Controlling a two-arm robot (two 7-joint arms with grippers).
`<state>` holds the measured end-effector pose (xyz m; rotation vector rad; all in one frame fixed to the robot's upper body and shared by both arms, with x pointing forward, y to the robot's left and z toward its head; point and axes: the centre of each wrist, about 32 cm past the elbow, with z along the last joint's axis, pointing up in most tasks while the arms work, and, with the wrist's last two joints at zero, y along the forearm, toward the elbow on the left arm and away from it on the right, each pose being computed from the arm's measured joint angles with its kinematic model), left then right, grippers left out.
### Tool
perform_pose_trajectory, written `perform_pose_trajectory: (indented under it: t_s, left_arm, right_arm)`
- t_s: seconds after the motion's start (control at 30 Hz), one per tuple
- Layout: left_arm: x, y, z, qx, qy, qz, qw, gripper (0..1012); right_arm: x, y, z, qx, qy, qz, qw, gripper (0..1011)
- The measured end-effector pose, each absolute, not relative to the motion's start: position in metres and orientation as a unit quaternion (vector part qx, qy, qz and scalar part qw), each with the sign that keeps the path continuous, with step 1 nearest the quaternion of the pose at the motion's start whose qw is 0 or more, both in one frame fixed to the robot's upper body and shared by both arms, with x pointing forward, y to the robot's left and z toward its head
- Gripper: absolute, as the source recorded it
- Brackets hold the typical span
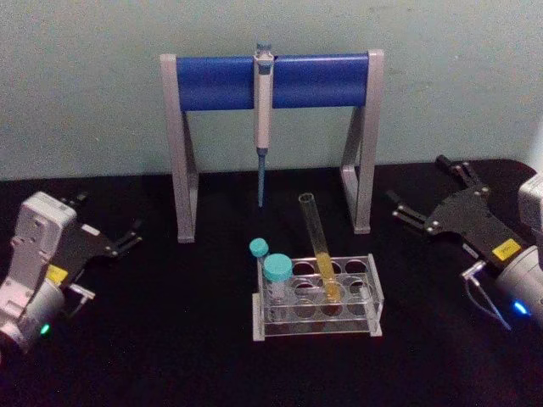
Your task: Pick up the test tube from the test tube rack, shake it, then place it back into the test tube rack.
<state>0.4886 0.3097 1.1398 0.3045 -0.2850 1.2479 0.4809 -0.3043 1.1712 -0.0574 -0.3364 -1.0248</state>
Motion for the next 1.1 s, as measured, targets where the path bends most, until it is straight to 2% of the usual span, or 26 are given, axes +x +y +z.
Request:
perform_pose_trajectory:
  t_s: [0.37, 1.1]
  left_arm:
    - [0.489, 0.310, 1.140, 0.141, -0.132, 0.580, 0.791, 1001]
    - [0.489, 0.310, 1.140, 0.141, -0.132, 0.580, 0.791, 1001]
  right_arm:
    - [0.484, -0.285, 1.180, -0.021, -0.151, -0.415, 0.897, 1000]
    - [0.507, -0.250, 1.179, -0.065, -0.101, -0.358, 0.926, 1000]
